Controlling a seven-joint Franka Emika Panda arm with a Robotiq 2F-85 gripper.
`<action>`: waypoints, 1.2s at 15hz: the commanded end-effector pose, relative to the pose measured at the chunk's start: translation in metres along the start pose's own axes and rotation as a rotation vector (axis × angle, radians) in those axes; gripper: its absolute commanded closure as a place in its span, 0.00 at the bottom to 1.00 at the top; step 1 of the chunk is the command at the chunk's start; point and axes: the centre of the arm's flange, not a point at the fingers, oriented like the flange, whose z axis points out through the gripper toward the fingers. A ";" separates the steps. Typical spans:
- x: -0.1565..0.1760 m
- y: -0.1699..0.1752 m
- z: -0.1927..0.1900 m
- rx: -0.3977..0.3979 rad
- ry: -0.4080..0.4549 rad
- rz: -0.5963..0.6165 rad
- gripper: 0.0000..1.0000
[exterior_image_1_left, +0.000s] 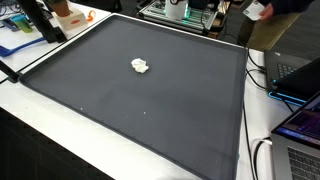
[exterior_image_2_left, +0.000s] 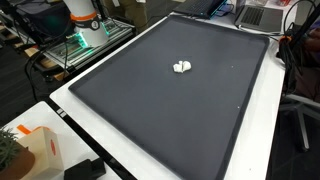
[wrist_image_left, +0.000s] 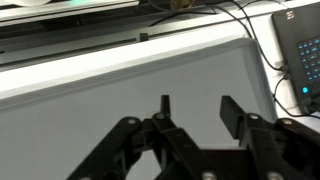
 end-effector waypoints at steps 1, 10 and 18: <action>0.023 0.027 0.021 -0.128 0.146 0.002 0.12; 0.016 0.045 0.093 -0.220 0.480 0.093 0.00; 0.044 0.026 0.075 -0.168 0.584 0.119 0.00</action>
